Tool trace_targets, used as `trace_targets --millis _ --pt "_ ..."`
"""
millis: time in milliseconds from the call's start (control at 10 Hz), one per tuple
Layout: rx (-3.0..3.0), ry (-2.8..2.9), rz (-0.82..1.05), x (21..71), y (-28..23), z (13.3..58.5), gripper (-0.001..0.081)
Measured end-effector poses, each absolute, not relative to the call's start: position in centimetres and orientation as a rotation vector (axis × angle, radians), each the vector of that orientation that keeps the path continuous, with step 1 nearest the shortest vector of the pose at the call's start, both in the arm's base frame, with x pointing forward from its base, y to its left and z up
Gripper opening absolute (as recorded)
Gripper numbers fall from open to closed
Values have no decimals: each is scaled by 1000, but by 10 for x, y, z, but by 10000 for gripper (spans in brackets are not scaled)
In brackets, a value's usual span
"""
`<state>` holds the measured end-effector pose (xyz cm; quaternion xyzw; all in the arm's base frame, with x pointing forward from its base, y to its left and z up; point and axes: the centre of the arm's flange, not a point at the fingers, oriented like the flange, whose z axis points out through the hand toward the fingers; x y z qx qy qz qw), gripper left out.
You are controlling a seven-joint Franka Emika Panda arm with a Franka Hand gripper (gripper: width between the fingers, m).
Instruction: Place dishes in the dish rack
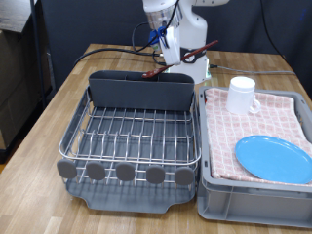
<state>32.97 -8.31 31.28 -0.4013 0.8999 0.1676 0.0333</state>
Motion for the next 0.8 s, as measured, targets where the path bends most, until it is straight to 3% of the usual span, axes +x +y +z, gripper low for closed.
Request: trace_targets --millis 800 --pt "-1184 2745 569 327 -129 290 87"
